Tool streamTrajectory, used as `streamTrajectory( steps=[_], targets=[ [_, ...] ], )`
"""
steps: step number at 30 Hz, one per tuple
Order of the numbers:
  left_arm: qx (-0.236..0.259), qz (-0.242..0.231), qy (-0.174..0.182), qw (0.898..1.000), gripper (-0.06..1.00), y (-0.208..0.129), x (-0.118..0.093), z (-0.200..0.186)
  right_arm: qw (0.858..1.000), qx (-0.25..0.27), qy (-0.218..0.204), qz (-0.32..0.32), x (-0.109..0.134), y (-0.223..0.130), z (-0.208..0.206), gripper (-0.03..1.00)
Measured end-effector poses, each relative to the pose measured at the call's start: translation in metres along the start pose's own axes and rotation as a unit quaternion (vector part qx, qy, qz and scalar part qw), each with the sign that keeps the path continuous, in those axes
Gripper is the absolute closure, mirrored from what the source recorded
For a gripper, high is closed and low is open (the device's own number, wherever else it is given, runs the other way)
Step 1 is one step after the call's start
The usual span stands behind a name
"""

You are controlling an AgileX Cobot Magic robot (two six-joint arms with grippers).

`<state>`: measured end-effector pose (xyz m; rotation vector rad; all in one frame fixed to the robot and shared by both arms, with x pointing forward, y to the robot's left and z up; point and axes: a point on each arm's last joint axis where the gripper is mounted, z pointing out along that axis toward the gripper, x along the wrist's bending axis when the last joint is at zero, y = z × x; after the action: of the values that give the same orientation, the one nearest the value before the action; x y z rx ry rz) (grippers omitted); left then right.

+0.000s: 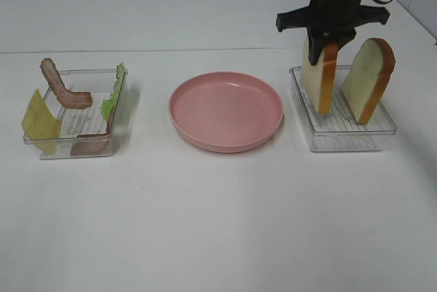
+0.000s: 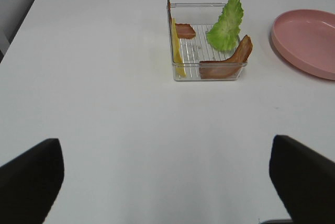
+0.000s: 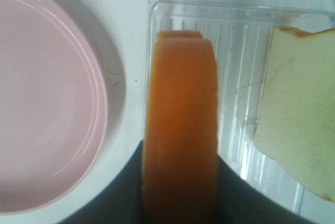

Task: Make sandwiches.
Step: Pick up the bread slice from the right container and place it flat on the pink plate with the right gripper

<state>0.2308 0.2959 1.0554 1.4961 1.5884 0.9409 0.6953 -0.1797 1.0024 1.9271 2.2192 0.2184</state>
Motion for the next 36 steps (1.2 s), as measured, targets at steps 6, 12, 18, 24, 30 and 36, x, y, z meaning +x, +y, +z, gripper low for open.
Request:
streamTrajectory(
  steps=[6,12,18,24,30,36],
  targets=[
    [0.0,0.0,0.0,1.0,-0.04,0.0,0.0,0.0,0.998,-0.055,0.01,0.011,-0.004,-0.002,-0.055,0.73],
    [0.0,0.0,0.0,1.0,-0.04,0.0,0.0,0.0,0.992,-0.079,0.089,0.036,0.003,-0.025,-0.106,0.73],
    [0.0,0.0,0.0,1.0,-0.04,0.0,0.0,0.0,0.96,-0.088,0.257,0.062,0.028,-0.059,-0.088,0.73],
    [0.0,0.0,0.0,1.0,-0.04,0.0,0.0,0.0,0.936,-0.064,0.322,0.127,0.041,-0.077,-0.02,0.73],
    [0.0,0.0,0.0,1.0,-0.04,0.0,0.0,0.0,0.917,-0.082,0.348,0.175,0.048,-0.067,0.028,0.73],
    [0.0,0.0,0.0,1.0,-0.04,0.0,0.0,0.0,0.918,-0.066,0.346,0.182,0.051,-0.063,0.061,0.73]
  ],
)
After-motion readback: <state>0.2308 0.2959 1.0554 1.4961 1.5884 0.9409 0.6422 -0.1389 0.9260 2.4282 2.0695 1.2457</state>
